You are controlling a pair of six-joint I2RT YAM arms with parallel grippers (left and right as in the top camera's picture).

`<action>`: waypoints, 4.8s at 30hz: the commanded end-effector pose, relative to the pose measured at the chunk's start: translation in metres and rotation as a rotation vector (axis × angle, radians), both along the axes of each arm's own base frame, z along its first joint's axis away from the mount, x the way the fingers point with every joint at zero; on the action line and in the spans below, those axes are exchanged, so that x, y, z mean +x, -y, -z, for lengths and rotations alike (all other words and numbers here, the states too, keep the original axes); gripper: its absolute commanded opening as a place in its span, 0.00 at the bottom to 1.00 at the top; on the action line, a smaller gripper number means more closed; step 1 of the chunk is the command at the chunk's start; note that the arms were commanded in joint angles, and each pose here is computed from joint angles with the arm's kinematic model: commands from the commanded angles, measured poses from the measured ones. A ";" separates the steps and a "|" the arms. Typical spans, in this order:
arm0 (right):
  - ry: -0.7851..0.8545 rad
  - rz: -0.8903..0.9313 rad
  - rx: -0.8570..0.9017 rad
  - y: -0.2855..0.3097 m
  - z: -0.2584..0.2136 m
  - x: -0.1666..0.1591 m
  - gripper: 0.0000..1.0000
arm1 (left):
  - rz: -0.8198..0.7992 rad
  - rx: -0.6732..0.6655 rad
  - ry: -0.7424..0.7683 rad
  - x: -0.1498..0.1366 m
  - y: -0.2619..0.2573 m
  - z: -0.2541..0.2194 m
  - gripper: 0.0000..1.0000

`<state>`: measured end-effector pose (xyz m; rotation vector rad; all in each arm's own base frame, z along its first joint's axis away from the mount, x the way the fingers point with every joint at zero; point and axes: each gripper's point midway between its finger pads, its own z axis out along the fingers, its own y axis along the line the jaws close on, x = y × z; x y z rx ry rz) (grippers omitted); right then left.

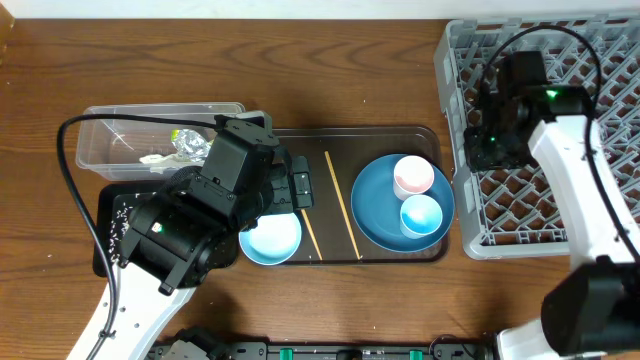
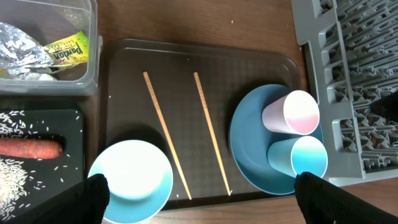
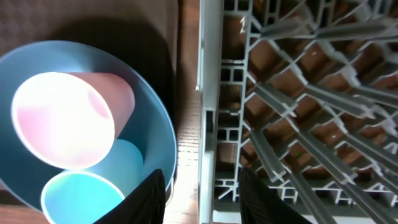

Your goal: Sort waste into correct bins and load items into the dishwasher rack

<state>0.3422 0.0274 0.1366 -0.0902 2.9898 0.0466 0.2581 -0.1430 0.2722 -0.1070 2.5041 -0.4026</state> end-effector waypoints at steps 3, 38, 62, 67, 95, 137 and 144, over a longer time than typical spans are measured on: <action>-0.087 0.008 -0.019 -0.003 0.027 -0.006 0.38 | 0.005 0.002 0.004 0.001 -0.001 -0.001 0.98; -0.368 0.253 0.024 -0.011 0.061 -0.066 0.01 | 0.005 0.002 0.004 0.001 -0.001 -0.001 0.98; -0.516 0.246 -0.021 -0.011 0.054 -0.103 0.01 | 0.005 0.002 0.004 0.001 -0.001 -0.002 0.98; -0.530 0.225 -0.031 -0.018 0.055 -0.108 0.01 | 0.005 0.002 0.004 0.001 -0.001 -0.001 0.98; -0.591 0.222 -0.064 -0.021 0.039 -0.131 0.01 | 0.005 0.002 0.004 0.001 -0.001 -0.001 0.98; -0.117 0.091 0.198 -0.030 -0.062 -0.015 0.99 | 0.005 0.002 0.004 0.001 -0.001 -0.001 0.98; -0.106 0.020 0.211 -0.047 -0.062 -0.014 0.95 | 0.005 0.003 0.003 0.000 -0.001 -0.001 0.98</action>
